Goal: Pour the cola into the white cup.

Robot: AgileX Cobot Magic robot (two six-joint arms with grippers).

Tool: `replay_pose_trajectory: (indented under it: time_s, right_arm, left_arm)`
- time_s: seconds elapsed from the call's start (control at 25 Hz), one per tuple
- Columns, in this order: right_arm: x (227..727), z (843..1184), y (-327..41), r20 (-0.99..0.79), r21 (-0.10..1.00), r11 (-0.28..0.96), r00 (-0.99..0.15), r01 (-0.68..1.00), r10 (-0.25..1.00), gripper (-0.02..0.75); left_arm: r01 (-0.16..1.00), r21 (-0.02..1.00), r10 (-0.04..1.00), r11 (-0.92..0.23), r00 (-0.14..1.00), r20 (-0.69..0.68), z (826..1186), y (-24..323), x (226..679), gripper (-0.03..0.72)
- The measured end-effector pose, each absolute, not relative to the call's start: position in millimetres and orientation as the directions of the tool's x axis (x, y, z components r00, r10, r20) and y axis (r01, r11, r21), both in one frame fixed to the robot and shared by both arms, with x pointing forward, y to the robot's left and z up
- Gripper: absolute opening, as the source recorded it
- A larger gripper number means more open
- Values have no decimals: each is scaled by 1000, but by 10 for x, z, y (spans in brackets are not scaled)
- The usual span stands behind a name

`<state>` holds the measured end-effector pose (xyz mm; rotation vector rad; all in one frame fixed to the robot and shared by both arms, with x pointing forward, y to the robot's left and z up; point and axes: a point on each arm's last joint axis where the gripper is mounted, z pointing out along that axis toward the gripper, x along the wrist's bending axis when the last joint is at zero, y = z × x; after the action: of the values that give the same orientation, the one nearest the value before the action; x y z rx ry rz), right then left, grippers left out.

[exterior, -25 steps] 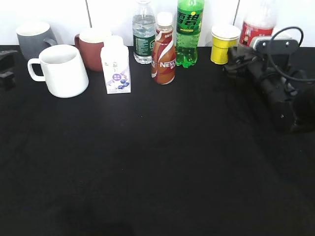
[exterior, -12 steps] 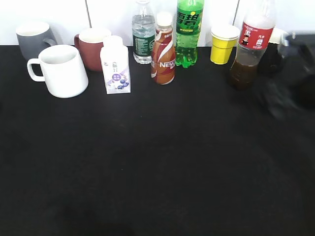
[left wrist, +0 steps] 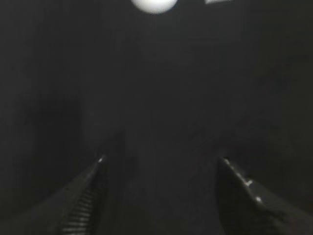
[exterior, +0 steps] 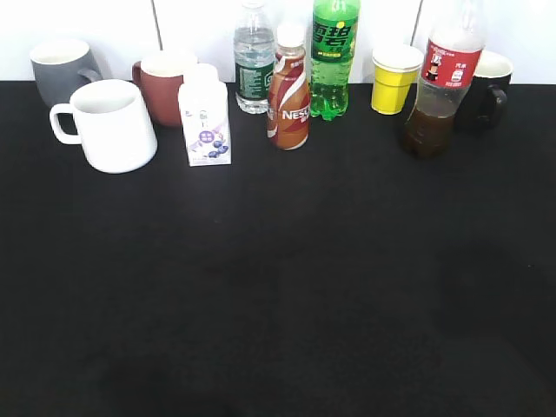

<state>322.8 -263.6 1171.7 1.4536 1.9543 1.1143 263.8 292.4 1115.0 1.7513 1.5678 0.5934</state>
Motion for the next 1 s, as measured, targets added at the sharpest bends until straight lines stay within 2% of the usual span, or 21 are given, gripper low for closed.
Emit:
replay_pose_trajectory:
  time_s: [0.08,0.16,0.32,0.56,1.0]
  right_arm:
    - [2853,11645,-2753,97,866,90,-341,492,935,576]
    - [2632,11294,-2831,96,868,82,-328,490,940,576]
    - [2597,10616,-2892,46,822,131,-295,554,954,576]
    - [2621,10538,-2915,13,807,155,-279,570,960,576]
    - [2621,10538,-2915,14,806,154,-278,571,960,576]
  left_arm:
    - [575,818,978,-3,173,-117,10977,2992,2332,518]
    - [535,845,980,-1,170,-107,10805,3032,2202,519]
    - [543,839,986,-16,147,-76,10599,3045,2297,513]
    - [495,869,985,-7,154,-80,10578,3027,2375,501]
    - [487,873,984,-8,157,-79,10576,3024,2385,500]
